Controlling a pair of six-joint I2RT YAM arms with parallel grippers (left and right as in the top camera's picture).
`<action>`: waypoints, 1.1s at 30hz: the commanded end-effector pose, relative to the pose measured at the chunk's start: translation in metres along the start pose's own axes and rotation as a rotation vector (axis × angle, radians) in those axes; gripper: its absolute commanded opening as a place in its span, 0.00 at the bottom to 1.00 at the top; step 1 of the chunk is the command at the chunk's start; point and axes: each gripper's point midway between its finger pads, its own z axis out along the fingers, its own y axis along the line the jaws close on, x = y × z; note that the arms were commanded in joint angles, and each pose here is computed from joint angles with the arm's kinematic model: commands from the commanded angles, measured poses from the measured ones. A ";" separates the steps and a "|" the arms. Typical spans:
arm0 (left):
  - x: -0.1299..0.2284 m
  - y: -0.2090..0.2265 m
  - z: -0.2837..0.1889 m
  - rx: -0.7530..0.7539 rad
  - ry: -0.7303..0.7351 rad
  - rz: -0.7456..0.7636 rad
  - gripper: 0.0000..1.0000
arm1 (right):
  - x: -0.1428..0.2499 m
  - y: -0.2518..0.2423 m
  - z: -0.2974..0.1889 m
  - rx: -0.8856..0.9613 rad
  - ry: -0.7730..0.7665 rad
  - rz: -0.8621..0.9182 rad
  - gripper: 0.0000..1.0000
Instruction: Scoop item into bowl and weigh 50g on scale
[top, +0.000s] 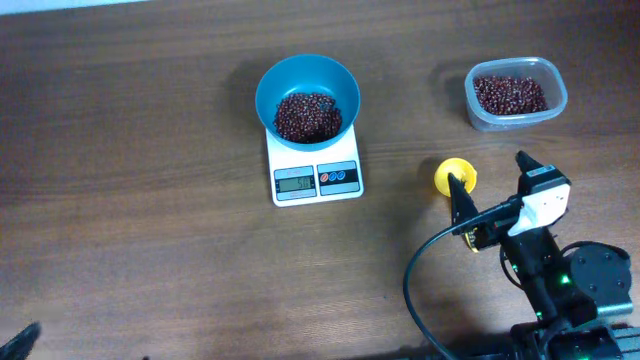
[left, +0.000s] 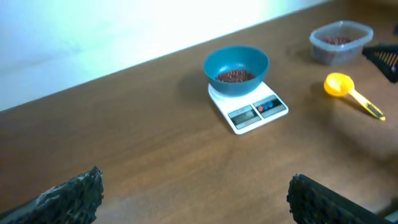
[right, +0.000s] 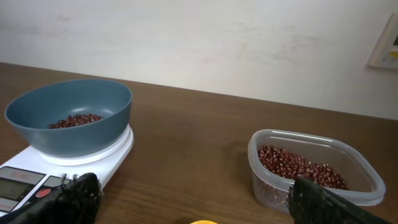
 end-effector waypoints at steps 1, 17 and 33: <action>0.003 0.004 -0.017 -0.038 -0.078 -0.031 0.99 | 0.003 0.002 0.000 -0.005 0.004 0.008 0.99; -0.004 0.033 -0.046 -0.484 -0.198 -0.276 0.99 | 0.003 0.002 0.000 -0.005 0.004 0.008 0.99; 0.047 0.088 0.149 -0.449 -0.272 -0.263 0.99 | 0.003 0.002 0.000 -0.005 0.004 0.008 0.99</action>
